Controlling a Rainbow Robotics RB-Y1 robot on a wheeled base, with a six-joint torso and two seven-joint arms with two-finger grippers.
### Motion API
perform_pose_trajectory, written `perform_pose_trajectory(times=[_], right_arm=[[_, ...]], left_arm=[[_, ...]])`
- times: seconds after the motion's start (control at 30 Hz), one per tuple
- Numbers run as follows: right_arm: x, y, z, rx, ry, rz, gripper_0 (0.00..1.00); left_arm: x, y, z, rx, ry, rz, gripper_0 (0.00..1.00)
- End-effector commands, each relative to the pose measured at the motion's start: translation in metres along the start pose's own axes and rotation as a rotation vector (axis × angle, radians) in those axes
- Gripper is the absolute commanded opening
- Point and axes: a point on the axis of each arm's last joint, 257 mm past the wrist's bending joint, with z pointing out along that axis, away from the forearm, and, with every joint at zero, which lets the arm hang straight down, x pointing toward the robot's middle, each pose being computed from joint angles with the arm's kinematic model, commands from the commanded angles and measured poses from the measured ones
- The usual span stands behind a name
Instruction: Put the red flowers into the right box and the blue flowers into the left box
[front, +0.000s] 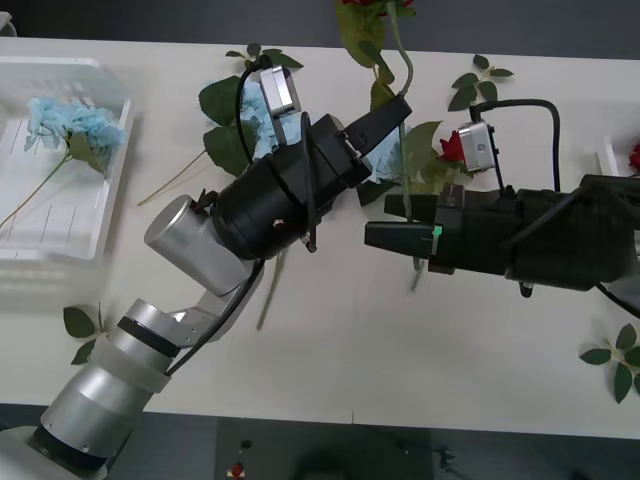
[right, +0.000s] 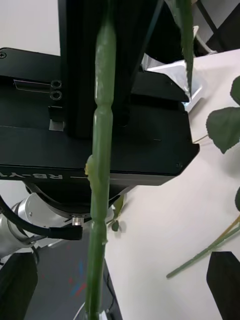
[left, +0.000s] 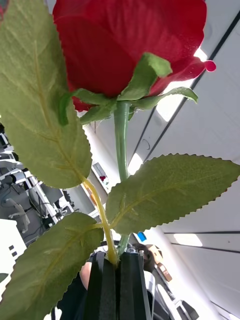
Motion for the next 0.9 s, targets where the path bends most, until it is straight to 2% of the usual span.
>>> perform_pose_trajectory(times=[0.03,0.23,0.27,0.3,0.33,0.37,0.8,0.83,0.9], right_arm=[[-0.01,0.007,0.01,-0.015,-0.017,-0.078,1.0],[-0.01,0.005,0.016,-0.018,-0.022,-0.073,0.99],[-0.01,0.005,0.016,-0.018,-0.022,-0.073,0.73],[-0.01,0.005,0.016,-0.017,-0.022,-0.069,0.13],[-0.01,0.005,0.016,-0.019,-0.021,-0.073,0.03],[-0.009,0.005,0.016,-0.016,-0.022,-0.073,0.0],[-0.013,0.005,0.017,-0.018,-0.026,-0.081,0.0],[-0.013,0.005,0.017,-0.018,-0.026,-0.081,0.0],[-0.013,0.005,0.017,-0.018,-0.026,-0.081,0.0]], left_arm=[[-0.004,-0.011,0.01,0.029,0.01,0.031,0.0],[-0.004,-0.009,0.007,0.022,0.013,0.033,0.0],[-0.004,-0.009,0.007,0.022,0.014,0.034,0.0],[-0.005,-0.009,0.007,0.021,0.015,0.035,0.0],[-0.005,-0.009,0.006,0.02,0.015,0.035,0.0],[-0.005,-0.008,0.006,0.018,0.016,0.036,0.0],[-0.007,-0.004,0.0,0.006,0.023,0.042,0.0],[-0.006,-0.004,-0.001,0.003,0.027,0.043,0.01],[-0.006,-0.001,-0.005,-0.004,0.031,0.046,0.09]])
